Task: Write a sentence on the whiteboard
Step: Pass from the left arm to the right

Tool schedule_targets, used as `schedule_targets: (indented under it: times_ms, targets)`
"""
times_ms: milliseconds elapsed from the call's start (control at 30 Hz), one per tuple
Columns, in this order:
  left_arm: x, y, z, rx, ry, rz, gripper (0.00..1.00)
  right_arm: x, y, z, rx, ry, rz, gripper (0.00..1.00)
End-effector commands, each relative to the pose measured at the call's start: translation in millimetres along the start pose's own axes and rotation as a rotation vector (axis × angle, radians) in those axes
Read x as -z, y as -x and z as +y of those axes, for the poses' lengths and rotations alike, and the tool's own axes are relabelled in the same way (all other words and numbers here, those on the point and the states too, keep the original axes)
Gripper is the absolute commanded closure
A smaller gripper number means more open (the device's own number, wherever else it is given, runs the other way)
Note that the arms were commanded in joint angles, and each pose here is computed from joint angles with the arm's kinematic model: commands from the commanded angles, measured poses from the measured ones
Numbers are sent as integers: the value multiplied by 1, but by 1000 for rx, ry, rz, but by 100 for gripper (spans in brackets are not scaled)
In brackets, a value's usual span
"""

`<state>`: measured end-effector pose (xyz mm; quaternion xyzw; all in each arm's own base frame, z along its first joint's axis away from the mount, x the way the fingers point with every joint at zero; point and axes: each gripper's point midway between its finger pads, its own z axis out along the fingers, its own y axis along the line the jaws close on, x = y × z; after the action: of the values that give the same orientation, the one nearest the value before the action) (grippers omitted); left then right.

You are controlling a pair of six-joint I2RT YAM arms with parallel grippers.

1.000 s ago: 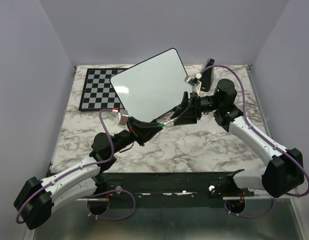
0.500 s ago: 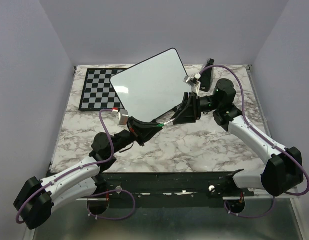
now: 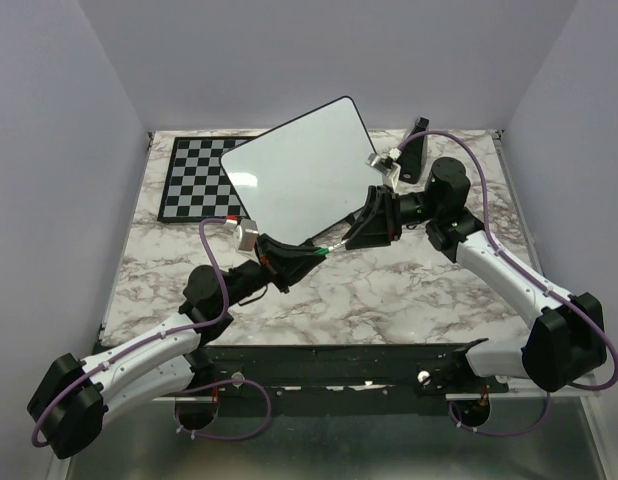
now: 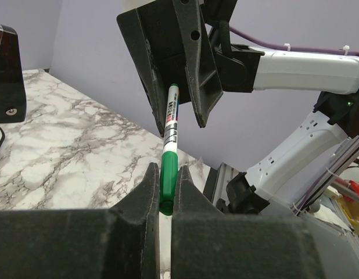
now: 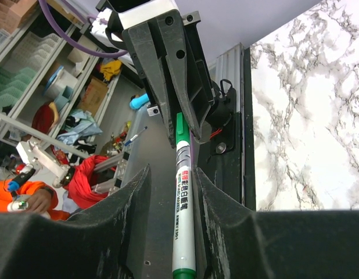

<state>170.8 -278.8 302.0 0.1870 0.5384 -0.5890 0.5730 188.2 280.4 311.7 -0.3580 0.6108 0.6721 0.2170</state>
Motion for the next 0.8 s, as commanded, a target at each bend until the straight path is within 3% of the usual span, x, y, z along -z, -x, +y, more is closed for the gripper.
schedule_targets:
  times_ms: [0,133,367,533,567,600,700,767]
  targets:
    - [0,1,-6,-15,-25,5,100,-2,-4,7,-3,38,36,59]
    - [0,0,-5,-12,-21,3,100,-3,-4,6,0,34,33,67]
    - [0,-1,-4,-13,-22,7,100,-3,-3,5,5,30,31,95]
    - [2,-5,-4,-15,-20,32,97,-2,-4,3,46,16,35,99]
    - [2,-5,-5,-15,-21,37,89,-1,-5,3,41,10,38,99]
    - [3,-6,-4,-18,-15,43,66,-1,-5,1,78,3,35,99]
    - [11,2,-8,-48,1,49,31,6,-4,-4,145,-30,29,99]
    - [17,-1,-3,-85,39,92,20,11,-15,-14,95,-104,56,99]
